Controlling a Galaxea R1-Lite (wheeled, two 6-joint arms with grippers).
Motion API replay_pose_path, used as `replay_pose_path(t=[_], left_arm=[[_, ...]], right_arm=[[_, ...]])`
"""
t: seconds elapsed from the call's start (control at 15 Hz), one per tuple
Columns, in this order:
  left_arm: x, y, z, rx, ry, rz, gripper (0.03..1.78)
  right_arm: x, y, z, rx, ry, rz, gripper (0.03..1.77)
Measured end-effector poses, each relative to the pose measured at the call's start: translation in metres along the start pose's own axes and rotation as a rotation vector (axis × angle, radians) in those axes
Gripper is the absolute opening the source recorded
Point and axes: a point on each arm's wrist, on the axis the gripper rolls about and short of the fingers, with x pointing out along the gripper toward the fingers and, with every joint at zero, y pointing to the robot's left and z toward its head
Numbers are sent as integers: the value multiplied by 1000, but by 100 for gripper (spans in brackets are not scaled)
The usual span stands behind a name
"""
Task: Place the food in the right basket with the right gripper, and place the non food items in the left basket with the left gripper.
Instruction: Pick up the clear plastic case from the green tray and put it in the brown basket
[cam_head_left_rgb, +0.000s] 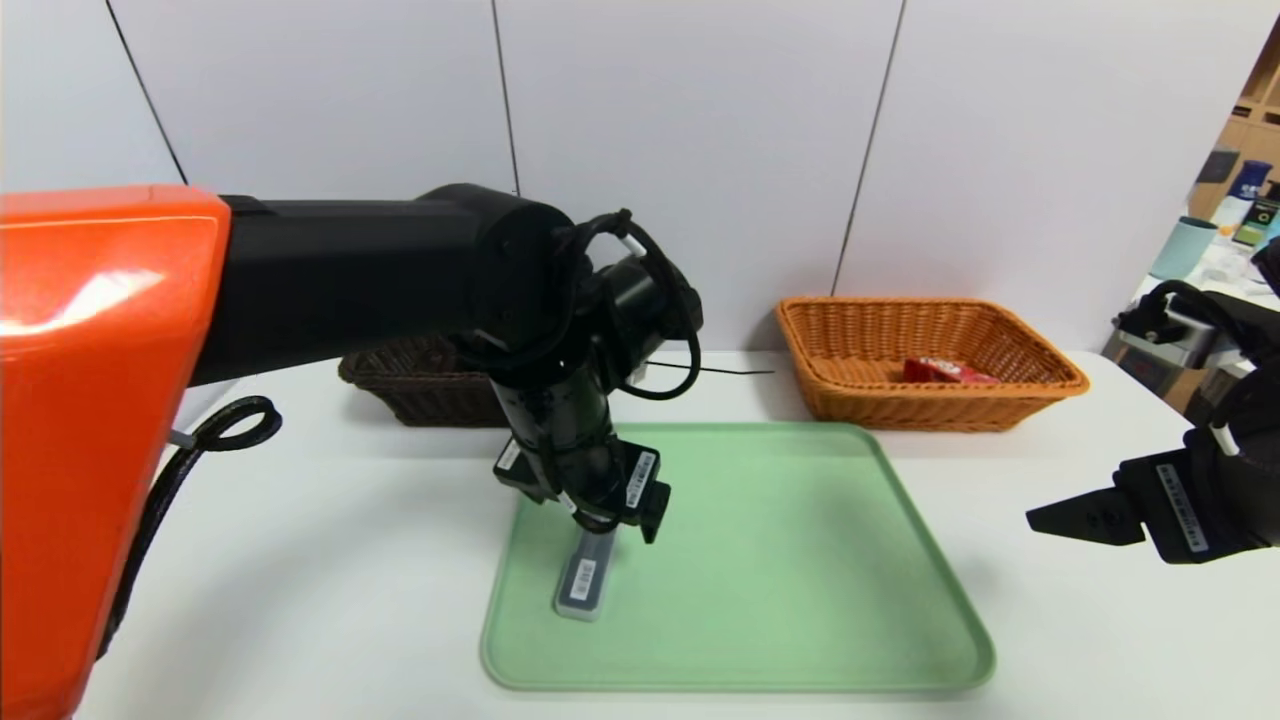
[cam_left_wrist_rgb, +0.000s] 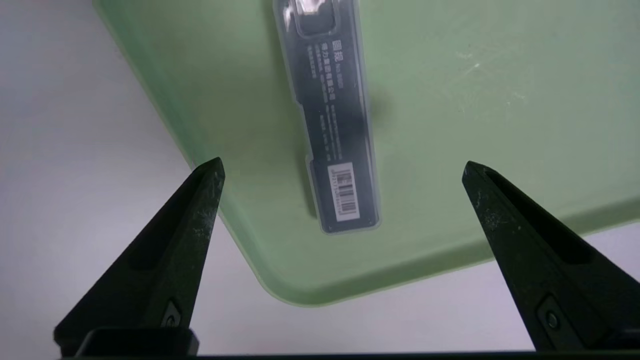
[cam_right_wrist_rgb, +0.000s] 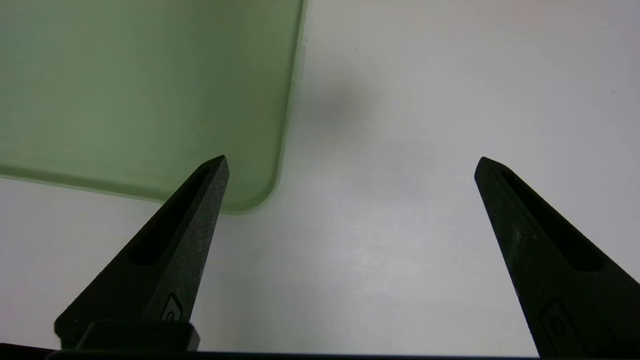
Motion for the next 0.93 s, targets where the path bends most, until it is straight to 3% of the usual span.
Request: replay_pose_path(t=[0.2, 0.93], left_arm=[[16, 1, 6, -12, -14, 52, 169], [40, 3, 7, -24, 44, 66, 169]], right_arm=[[1, 0, 0, 2, 1, -2, 170], [5, 0, 2, 5, 17, -5, 170]])
